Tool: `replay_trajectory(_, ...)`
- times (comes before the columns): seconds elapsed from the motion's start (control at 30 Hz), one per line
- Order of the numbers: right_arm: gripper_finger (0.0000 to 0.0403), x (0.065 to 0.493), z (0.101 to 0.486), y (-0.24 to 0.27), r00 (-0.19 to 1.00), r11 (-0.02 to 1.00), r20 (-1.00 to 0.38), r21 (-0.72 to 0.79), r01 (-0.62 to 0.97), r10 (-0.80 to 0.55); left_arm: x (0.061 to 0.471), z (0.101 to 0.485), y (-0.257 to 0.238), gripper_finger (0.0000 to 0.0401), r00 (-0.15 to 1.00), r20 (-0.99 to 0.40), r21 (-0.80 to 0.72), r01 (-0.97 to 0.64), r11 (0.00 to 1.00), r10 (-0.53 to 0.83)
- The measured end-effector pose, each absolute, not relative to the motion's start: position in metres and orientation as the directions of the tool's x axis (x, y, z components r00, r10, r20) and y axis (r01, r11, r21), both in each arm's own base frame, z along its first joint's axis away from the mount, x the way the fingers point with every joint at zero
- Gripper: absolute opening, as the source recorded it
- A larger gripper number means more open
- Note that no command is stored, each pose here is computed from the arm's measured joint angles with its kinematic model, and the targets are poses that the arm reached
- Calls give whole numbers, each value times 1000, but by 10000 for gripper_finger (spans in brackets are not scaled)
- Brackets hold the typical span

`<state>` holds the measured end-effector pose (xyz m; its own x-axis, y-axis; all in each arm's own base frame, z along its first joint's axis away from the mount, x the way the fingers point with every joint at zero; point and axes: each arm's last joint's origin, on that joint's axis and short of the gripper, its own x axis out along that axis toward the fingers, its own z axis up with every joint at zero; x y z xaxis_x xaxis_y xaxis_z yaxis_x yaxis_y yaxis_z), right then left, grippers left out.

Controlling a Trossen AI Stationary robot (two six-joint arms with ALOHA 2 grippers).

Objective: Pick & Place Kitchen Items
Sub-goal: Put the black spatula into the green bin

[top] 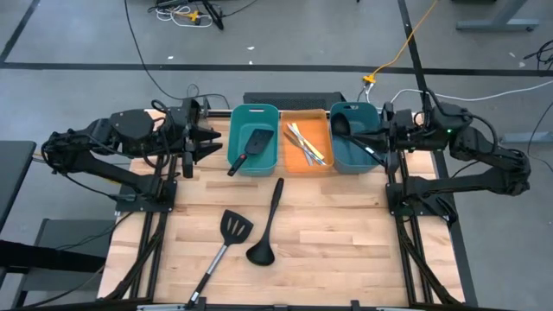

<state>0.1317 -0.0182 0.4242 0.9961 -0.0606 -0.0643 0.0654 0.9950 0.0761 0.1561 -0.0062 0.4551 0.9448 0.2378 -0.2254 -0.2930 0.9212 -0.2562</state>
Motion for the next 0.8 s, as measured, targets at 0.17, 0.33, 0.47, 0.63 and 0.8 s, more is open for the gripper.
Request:
replay_trajectory(0.17, 8, 133, 424, -15, 997, 997, -68, 59, 43, -39, 156, 454, -6, 167, 941, -239, -250, -297, 921, 239)
replay_trajectory(0.33, 4, 134, 424, -14, 996, 997, -70, 47, 53, -50, 155, 450, -9, 167, 946, -283, -264, -232, 936, 155)
replay_trajectory(0.47, 6, 134, 424, -14, 996, 997, -70, 46, 59, -56, 165, 443, -12, 167, 939, -339, -276, -164, 947, 64)
replay_trajectory(0.63, 6, 134, 424, -14, 996, 997, -71, 46, 58, -55, 178, 436, -18, 167, 916, -389, -305, -30, 952, -96)
replay_trajectory(0.8, 6, 134, 424, -14, 996, 997, -71, 47, 58, -55, 197, 423, -30, 167, 854, -461, -327, 89, 941, -241)
